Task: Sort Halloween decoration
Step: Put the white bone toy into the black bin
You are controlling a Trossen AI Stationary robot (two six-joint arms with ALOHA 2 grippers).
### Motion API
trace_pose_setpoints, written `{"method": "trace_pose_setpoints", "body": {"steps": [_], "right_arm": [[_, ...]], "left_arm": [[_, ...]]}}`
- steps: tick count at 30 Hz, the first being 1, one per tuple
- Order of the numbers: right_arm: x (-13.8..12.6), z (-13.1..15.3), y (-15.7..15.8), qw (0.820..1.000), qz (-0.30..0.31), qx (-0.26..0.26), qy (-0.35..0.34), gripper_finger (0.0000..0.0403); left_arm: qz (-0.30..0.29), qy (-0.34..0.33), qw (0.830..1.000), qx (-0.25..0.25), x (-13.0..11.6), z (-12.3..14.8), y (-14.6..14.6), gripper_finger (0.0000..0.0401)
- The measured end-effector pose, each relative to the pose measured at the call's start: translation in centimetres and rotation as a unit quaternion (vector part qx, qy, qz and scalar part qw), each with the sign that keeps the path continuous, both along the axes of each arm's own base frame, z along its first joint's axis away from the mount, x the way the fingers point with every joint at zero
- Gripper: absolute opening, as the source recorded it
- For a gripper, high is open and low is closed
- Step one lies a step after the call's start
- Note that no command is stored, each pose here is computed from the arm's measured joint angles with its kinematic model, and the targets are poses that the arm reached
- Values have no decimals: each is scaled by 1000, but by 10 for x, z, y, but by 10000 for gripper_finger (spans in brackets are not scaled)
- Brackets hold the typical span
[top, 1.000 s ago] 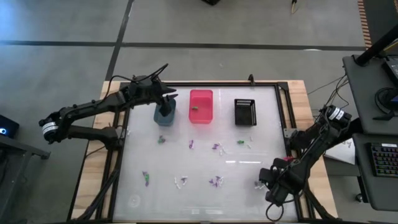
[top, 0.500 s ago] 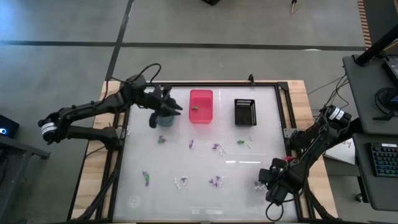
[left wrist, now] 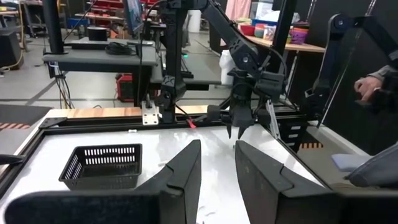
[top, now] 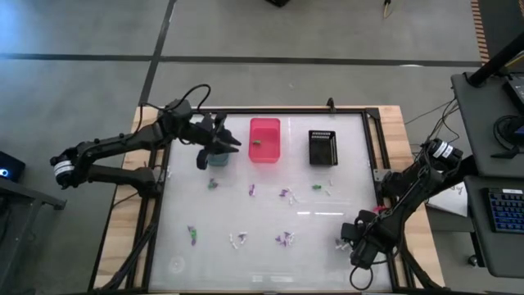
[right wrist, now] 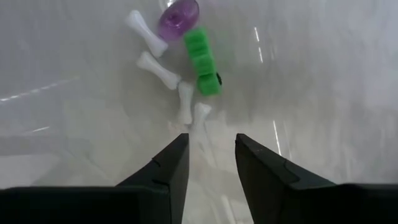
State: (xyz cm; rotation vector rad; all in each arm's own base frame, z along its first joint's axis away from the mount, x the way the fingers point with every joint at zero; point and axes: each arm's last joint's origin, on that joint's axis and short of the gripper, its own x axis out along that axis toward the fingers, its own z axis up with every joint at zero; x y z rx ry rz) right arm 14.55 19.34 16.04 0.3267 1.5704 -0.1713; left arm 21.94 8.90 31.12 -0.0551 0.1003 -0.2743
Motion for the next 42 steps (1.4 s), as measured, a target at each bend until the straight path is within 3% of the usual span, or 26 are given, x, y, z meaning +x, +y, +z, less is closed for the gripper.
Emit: {"method": "trace_pose_setpoints", "body": {"steps": [21, 42], "right_arm": [[-3, -11, -4, 1000, 5, -1, -4, 116], [-4, -16, -8, 999, 23, -22, -24, 57]], "left_arm": [[1, 4, 1000, -8, 0, -1, 0, 81], [2, 3, 1000, -7, 0, 0, 0, 81]]}}
